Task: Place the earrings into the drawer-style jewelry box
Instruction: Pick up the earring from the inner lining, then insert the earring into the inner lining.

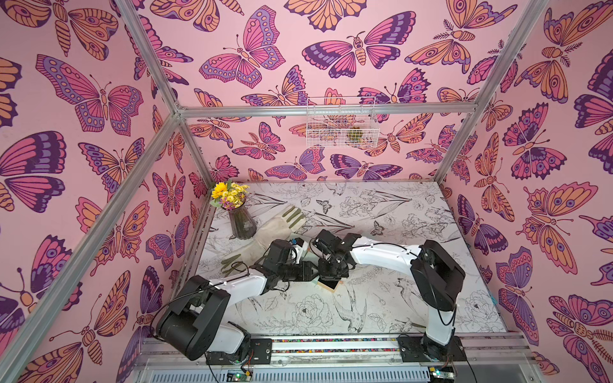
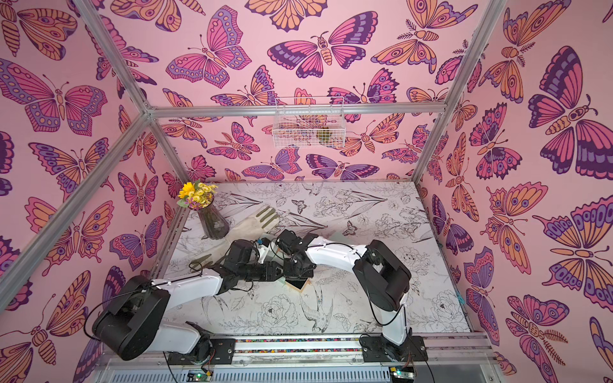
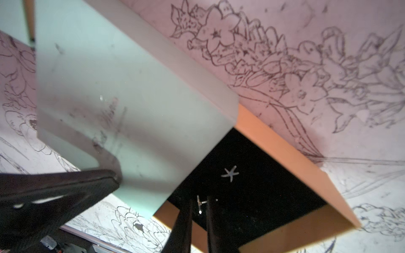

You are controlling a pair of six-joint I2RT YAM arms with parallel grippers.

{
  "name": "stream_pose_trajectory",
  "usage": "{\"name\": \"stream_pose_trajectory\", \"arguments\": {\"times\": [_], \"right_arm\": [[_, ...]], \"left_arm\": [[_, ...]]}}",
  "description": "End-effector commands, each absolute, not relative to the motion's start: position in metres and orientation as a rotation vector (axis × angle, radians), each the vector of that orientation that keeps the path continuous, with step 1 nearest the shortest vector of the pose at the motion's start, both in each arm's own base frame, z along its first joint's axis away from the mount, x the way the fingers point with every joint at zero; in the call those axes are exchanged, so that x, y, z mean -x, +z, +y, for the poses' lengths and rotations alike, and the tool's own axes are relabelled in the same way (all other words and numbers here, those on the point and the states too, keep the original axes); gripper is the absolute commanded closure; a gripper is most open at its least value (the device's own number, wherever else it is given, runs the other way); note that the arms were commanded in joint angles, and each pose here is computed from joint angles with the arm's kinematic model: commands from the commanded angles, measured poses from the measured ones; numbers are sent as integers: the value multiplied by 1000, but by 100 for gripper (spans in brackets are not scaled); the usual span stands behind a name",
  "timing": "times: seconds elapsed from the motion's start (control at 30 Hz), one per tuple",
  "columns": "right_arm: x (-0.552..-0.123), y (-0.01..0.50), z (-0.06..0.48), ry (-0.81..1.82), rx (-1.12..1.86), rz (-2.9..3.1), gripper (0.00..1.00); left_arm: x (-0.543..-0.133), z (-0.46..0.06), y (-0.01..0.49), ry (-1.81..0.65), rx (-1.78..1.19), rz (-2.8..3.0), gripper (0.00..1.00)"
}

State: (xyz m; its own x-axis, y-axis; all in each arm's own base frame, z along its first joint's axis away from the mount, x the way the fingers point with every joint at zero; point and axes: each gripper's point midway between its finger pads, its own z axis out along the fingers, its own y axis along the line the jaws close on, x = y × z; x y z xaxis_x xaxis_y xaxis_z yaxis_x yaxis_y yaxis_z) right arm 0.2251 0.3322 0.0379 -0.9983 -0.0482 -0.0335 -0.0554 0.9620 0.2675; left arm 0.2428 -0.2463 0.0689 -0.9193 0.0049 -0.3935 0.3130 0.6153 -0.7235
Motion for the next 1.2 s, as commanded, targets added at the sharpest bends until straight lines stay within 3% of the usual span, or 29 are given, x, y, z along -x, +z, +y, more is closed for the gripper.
{"name": "stream_pose_trajectory", "arguments": {"times": [0.0, 0.53, 1.17], "right_arm": [[-224, 39, 334, 394, 116, 3093, 86], [-229, 74, 329, 558, 4, 2984, 100], [-225, 57, 334, 908, -276, 2980, 100]], "left_arm": [[-237, -241, 63, -1206, -259, 2506, 48], [-240, -242, 74, -1199, -288, 2481, 47], [-232, -252, 65, -1220, -345, 2515, 47]]}}
